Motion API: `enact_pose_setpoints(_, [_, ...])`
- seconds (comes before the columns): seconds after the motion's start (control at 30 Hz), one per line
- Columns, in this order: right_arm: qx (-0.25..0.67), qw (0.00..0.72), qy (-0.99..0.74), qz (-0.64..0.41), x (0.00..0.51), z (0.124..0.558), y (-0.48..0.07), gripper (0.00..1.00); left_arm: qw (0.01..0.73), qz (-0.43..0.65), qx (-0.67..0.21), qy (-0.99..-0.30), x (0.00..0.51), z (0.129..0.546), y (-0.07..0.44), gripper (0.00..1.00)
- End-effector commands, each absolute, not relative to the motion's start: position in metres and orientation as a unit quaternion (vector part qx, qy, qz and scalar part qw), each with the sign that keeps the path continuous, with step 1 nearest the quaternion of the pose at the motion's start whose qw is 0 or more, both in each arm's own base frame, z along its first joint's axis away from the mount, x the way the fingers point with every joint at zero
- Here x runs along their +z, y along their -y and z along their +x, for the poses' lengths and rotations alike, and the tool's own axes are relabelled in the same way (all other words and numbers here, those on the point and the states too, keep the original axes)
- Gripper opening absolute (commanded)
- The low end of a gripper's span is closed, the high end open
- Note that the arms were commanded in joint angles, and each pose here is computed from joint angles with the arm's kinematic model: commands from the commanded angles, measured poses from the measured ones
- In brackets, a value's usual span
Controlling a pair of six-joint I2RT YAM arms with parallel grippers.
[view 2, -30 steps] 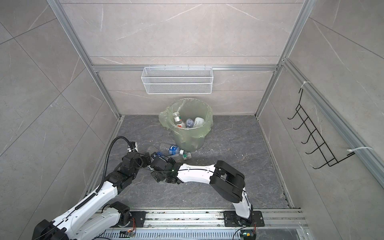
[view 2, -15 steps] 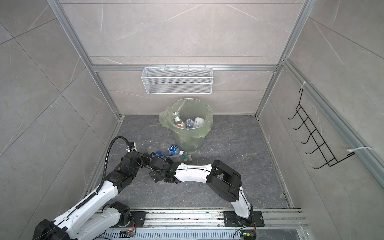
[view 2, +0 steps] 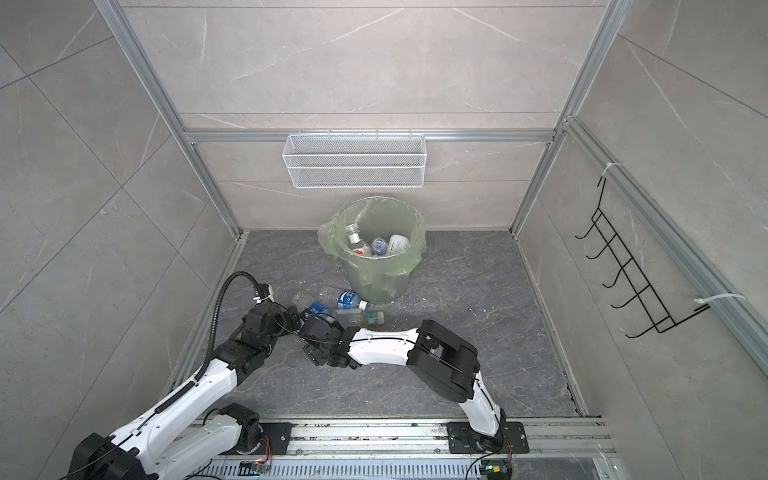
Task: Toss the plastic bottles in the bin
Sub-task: 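Close the right gripper on the white-capped bottle with dense text label, then lift the text-labelled bottle with the right gripper and carry it over the bin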
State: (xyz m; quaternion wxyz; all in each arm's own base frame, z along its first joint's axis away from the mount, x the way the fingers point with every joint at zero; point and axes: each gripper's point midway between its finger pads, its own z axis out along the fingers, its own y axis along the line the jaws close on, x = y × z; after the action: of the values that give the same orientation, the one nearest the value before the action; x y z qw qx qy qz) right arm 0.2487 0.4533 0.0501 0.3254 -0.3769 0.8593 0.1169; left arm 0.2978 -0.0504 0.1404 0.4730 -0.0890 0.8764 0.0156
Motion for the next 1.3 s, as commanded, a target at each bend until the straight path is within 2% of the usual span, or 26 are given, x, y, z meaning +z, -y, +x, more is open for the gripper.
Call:
enact_pose_setpoints(0.0, [0.132,0.330,-0.851,-0.387,0.065,0.235,-0.447,0.68,0.485,-0.100,0.001,-0.869,0.150,0.303,0.053,0.96])
enact_pose_setpoints(0.3, [0.132,0.333,-0.855,-0.375,0.078,0.209,-0.404,0.64,0.475,-0.076,-0.035,-0.876,0.145,0.307,0.070,0.96])
enact_pose_setpoints(0.6, [0.090,0.317,-0.867,-0.375,0.068,0.193,-0.347,0.64,0.464,-0.060,-0.060,-0.882,0.140,0.310,0.083,0.96])
enact_pose_setpoints(0.9, [0.084,0.291,-0.878,-0.372,0.042,0.186,-0.340,0.65,0.457,-0.053,-0.064,-0.886,0.136,0.311,0.087,0.96])
enact_pose_setpoints(1.0, [0.083,0.289,-0.878,-0.373,0.039,0.188,-0.344,0.68,0.457,-0.053,-0.064,-0.885,0.136,0.312,0.087,0.96])
enact_pose_setpoints(1.17, [0.083,0.292,-0.875,-0.377,0.042,0.193,-0.356,0.84,0.454,-0.051,-0.066,-0.887,0.134,0.313,0.089,0.96])
enact_pose_setpoints(1.27, [0.074,0.300,-0.873,-0.378,0.044,0.201,-0.362,0.88,0.453,-0.050,-0.065,-0.888,0.133,0.313,0.089,0.96])
